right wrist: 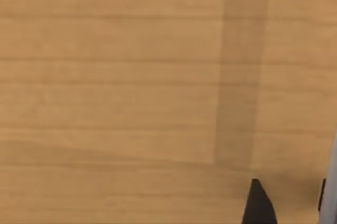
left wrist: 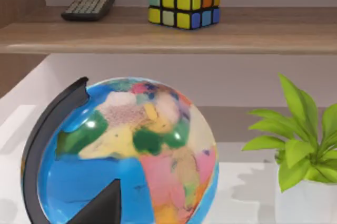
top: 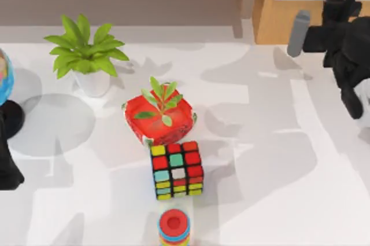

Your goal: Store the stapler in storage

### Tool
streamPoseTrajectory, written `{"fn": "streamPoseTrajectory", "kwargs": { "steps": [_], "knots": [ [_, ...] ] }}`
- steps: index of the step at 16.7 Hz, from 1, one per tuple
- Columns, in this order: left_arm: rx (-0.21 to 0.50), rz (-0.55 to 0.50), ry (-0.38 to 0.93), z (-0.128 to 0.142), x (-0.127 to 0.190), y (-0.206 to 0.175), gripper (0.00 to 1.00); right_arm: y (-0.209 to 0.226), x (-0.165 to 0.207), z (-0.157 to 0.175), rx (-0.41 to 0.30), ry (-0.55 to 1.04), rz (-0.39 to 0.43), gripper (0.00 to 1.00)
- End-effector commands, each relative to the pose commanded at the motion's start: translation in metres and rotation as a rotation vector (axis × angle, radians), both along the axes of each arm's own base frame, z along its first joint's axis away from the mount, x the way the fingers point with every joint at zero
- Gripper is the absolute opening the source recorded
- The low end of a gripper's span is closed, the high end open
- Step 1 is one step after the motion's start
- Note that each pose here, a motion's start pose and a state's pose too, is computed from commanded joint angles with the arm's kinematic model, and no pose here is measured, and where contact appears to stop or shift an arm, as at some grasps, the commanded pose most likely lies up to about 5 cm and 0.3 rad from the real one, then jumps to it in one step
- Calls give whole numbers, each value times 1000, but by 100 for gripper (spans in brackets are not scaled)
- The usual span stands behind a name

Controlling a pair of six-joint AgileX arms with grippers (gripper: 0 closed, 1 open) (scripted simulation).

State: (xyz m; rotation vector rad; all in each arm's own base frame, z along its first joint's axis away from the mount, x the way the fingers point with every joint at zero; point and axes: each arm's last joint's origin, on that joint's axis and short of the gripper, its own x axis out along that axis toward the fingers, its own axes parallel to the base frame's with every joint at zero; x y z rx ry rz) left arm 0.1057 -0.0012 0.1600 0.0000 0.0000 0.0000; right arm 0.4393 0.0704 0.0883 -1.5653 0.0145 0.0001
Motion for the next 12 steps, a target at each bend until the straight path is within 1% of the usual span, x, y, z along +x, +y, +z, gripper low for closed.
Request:
{"fn": "streamPoseTrajectory", "kwargs": {
  "steps": [6,7,12],
  "knots": [
    [0,0,0,0,0,0,100,0,0,0,0,0,0,98],
    [0,0,0,0,0,0,100,0,0,0,0,0,0,100],
    [0,0,0,0,0,0,100,0,0,0,0,0,0,100]
  ]
}}
